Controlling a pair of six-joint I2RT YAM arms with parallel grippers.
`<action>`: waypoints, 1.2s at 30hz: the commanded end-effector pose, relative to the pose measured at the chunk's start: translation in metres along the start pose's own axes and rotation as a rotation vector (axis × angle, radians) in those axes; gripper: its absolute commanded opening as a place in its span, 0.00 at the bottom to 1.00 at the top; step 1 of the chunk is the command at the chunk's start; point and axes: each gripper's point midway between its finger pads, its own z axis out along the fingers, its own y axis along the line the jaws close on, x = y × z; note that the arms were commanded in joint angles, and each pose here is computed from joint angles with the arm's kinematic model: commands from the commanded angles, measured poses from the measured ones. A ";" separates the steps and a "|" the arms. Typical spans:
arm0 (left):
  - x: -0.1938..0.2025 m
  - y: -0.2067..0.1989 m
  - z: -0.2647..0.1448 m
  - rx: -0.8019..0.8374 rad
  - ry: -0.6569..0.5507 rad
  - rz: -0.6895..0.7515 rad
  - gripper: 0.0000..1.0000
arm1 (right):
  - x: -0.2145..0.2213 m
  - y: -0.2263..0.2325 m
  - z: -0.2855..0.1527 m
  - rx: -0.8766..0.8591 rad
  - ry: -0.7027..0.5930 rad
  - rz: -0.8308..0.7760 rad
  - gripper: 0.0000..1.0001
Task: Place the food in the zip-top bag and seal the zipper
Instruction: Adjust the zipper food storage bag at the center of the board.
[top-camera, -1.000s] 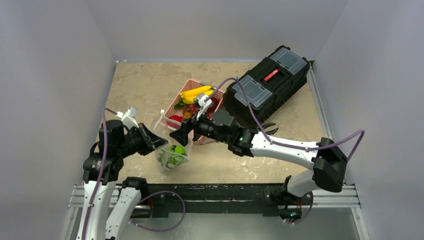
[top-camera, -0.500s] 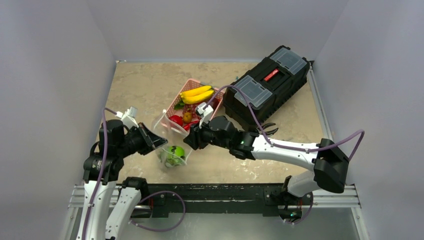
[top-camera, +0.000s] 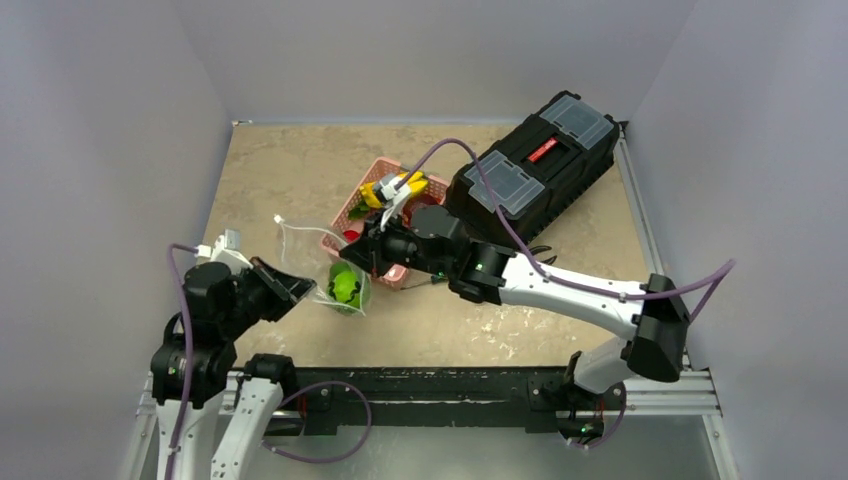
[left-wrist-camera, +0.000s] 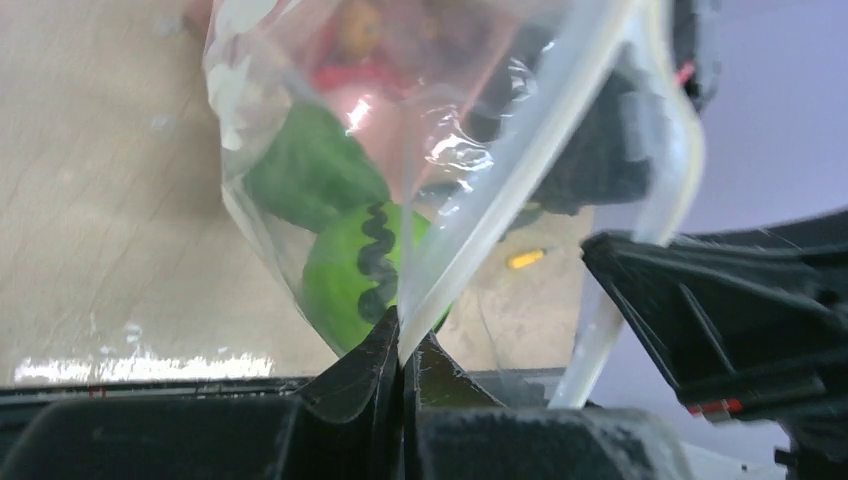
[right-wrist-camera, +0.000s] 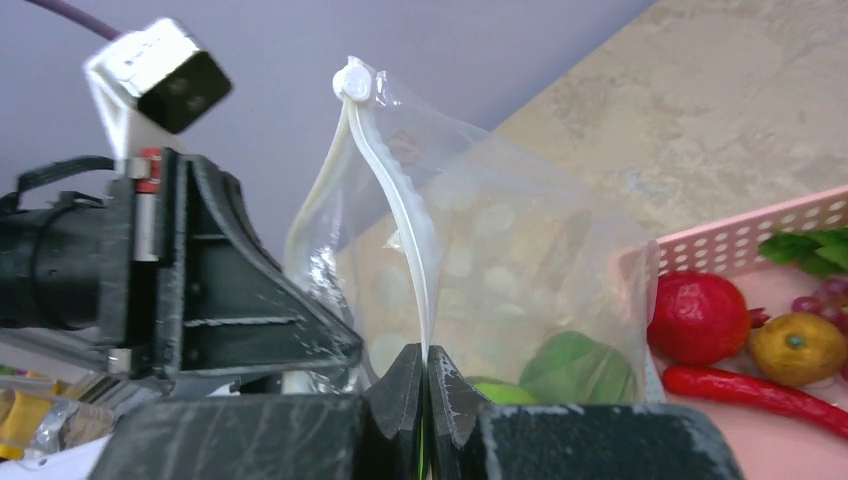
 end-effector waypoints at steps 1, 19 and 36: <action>0.033 0.048 0.035 -0.167 0.117 -0.201 0.00 | 0.049 -0.007 0.032 -0.030 0.130 0.054 0.00; 0.019 0.034 0.010 -0.116 0.040 -0.109 0.00 | -0.008 0.020 0.036 -0.082 0.025 0.013 0.00; -0.001 0.026 -0.003 -0.121 -0.042 -0.020 0.00 | 0.004 0.012 0.046 -0.051 0.082 -0.024 0.12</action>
